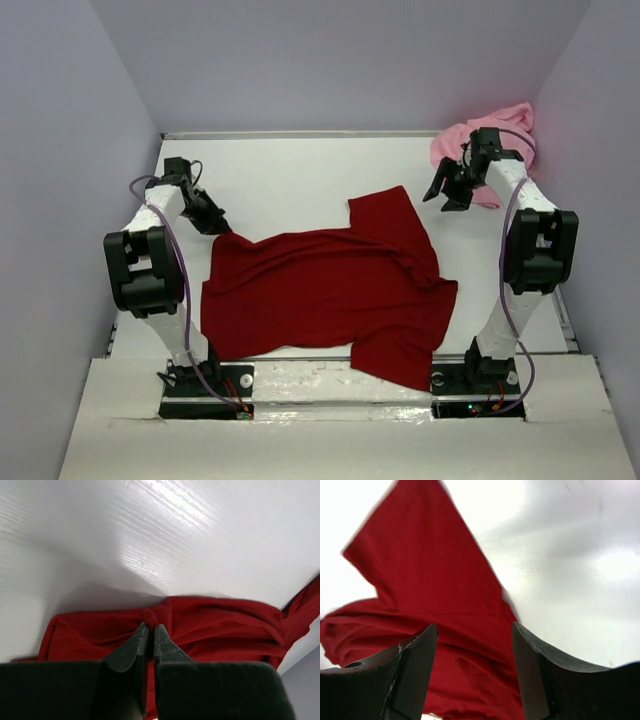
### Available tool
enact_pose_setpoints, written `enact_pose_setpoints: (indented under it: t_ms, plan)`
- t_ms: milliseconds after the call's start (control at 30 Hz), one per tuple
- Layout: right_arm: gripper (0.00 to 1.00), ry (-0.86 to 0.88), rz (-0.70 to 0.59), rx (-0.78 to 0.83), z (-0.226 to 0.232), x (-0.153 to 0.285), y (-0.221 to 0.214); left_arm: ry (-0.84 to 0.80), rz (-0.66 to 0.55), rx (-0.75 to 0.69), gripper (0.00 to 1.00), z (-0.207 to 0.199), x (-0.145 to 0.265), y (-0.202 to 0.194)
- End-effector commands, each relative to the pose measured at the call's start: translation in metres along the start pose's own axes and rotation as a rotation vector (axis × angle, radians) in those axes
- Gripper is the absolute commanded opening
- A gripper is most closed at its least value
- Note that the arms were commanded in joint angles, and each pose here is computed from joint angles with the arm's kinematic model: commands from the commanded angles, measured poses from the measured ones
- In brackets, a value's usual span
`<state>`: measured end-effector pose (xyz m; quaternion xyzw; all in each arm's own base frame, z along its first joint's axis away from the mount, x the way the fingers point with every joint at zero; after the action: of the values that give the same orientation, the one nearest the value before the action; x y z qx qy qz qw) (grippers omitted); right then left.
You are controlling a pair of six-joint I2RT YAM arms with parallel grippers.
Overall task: Fold and stack the t-shirts
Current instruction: Grap the side of the flattened tshirt furthest away from the robot with both arms
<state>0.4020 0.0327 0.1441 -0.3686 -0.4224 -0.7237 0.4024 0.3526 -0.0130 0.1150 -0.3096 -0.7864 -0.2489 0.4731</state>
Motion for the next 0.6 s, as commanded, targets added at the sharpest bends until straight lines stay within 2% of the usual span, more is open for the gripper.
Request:
enact_pose_setpoints:
  t_ms: [0,167,567]
  plan:
    - [0.65,0.177,-0.072,0.076,0.018,-0.025,0.036,-0.059,-0.008,-0.028,0.00,-0.017,0.007,0.007]
    - [0.63,0.335,-0.092,0.083,0.033,-0.056,0.057,-0.064,-0.008,-0.038,0.00,-0.020,0.007,0.008]
    - [0.62,0.402,-0.118,0.103,0.039,-0.091,0.096,-0.068,-0.014,-0.047,0.00,-0.024,0.011,0.011]
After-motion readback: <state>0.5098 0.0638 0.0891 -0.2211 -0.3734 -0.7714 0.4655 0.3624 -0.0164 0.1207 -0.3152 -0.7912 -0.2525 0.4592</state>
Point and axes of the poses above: each gripper's point midway between its finger pads, its own x axis back along the fingers, its own z axis along the line the jaws close on, y = z × x, the point moved 4 cm from there along x, back along the fingers, and after that the axes turned 5 degrees about x, right-handed, at the moved point
